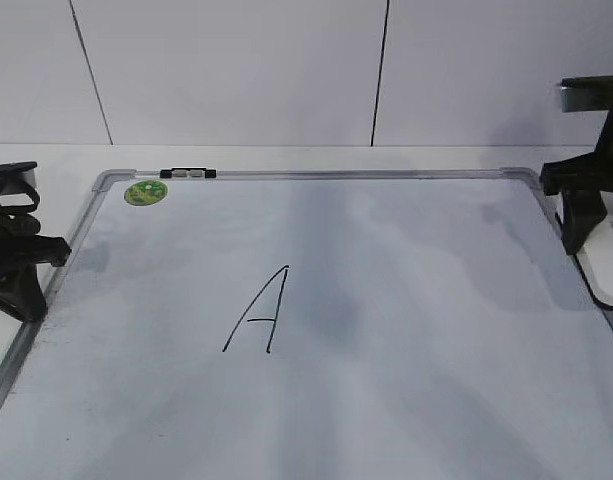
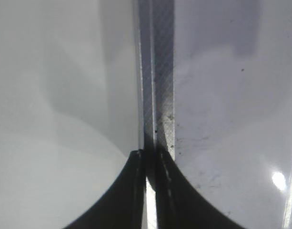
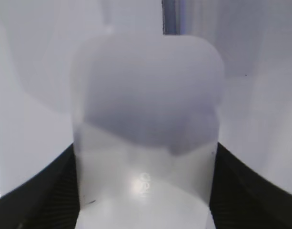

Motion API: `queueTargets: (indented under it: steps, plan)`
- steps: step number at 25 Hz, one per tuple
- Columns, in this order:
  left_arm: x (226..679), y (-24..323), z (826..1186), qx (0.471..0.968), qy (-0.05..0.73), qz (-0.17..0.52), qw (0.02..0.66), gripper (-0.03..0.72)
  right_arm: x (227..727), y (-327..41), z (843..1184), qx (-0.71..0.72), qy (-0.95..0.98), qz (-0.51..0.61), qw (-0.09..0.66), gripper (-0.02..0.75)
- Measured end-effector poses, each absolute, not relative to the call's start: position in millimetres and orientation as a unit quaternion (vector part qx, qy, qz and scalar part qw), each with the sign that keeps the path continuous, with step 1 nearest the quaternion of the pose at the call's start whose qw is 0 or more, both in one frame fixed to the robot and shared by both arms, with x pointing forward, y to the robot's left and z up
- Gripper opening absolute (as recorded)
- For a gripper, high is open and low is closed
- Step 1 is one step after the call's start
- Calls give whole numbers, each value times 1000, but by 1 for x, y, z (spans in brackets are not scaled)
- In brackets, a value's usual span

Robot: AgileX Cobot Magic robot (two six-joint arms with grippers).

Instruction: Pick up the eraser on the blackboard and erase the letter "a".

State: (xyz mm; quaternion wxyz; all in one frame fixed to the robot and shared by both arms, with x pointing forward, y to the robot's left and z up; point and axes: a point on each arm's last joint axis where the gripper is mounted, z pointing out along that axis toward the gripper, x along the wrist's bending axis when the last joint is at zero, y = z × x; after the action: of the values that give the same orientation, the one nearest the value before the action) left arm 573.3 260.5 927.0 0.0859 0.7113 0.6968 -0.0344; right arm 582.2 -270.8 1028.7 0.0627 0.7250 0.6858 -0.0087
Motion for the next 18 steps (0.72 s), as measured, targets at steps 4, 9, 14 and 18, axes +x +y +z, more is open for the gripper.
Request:
queueTargets:
  steps: [4, 9, 14, 18]
  plan:
    - [573, 260, 927, 711, 697, -34, 86, 17, 589, -275, 1012, 723, 689, -16, 37, 555]
    - [573, 260, 927, 711, 697, -35, 86, 17, 594, -283, 997, 725, 688, -16, 1, 556]
    - [573, 260, 927, 710, 697, -35, 87, 17, 597, -285, 987, 718, 695, -22, -11, 555]
    - [573, 260, 927, 710, 698, -35, 87, 17, 601, -285, 973, 715, 698, -34, -25, 556]
